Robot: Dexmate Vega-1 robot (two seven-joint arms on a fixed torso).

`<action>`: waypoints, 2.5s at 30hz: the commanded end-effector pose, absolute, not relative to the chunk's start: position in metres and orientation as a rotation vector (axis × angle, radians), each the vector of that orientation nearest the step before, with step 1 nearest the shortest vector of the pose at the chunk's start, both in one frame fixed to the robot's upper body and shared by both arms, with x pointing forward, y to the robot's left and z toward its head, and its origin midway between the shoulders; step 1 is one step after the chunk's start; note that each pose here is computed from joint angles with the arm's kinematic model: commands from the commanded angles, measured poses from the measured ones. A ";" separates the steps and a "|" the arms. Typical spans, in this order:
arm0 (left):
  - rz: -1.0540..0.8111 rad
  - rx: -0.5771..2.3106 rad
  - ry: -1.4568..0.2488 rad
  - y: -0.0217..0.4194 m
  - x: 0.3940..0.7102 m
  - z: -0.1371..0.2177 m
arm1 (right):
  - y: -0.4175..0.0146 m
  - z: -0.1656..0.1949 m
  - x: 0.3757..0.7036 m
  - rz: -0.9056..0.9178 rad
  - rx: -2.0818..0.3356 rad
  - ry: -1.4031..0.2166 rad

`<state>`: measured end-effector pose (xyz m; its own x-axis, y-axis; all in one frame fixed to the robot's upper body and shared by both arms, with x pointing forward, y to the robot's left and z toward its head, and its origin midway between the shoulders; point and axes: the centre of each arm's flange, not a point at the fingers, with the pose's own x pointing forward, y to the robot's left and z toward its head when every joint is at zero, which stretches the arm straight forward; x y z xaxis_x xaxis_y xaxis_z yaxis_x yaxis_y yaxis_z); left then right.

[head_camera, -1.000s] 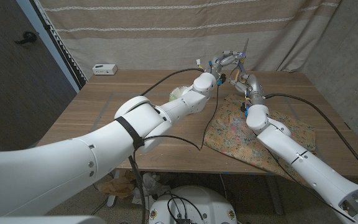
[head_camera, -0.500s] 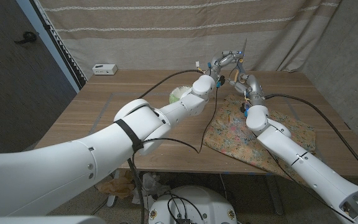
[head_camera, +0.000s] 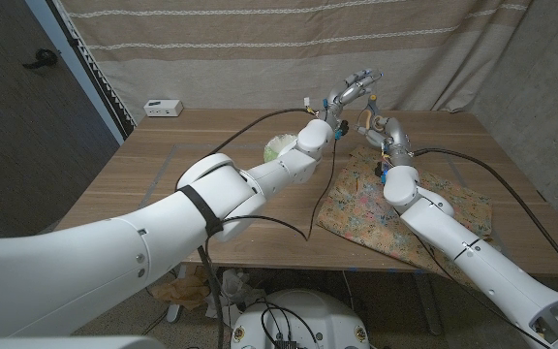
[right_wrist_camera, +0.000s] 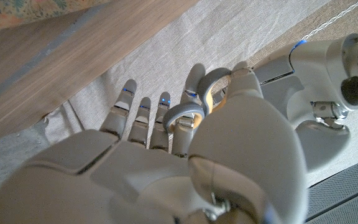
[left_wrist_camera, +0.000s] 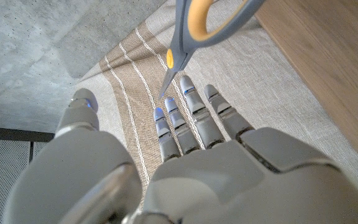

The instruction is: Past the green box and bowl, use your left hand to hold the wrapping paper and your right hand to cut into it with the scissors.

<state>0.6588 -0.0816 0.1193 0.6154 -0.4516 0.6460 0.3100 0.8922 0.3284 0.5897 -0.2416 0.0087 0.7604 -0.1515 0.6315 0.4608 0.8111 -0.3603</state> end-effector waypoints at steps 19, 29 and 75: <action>-0.390 0.140 -0.963 -0.045 0.649 0.113 | -0.247 0.008 0.585 -0.349 -0.480 -0.609; -0.367 0.091 -1.029 -0.024 0.645 0.103 | -0.260 0.016 0.579 -0.356 -0.461 -0.598; -0.246 -0.143 -1.038 0.037 0.652 0.089 | -0.263 0.009 0.569 -0.290 -0.439 -0.605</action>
<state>0.6537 0.0292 0.0929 0.4914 -0.1535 0.8573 0.2699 0.9627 0.0177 0.5716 -0.2681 0.0117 0.7818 -0.1509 0.6050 0.4035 0.8622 -0.3063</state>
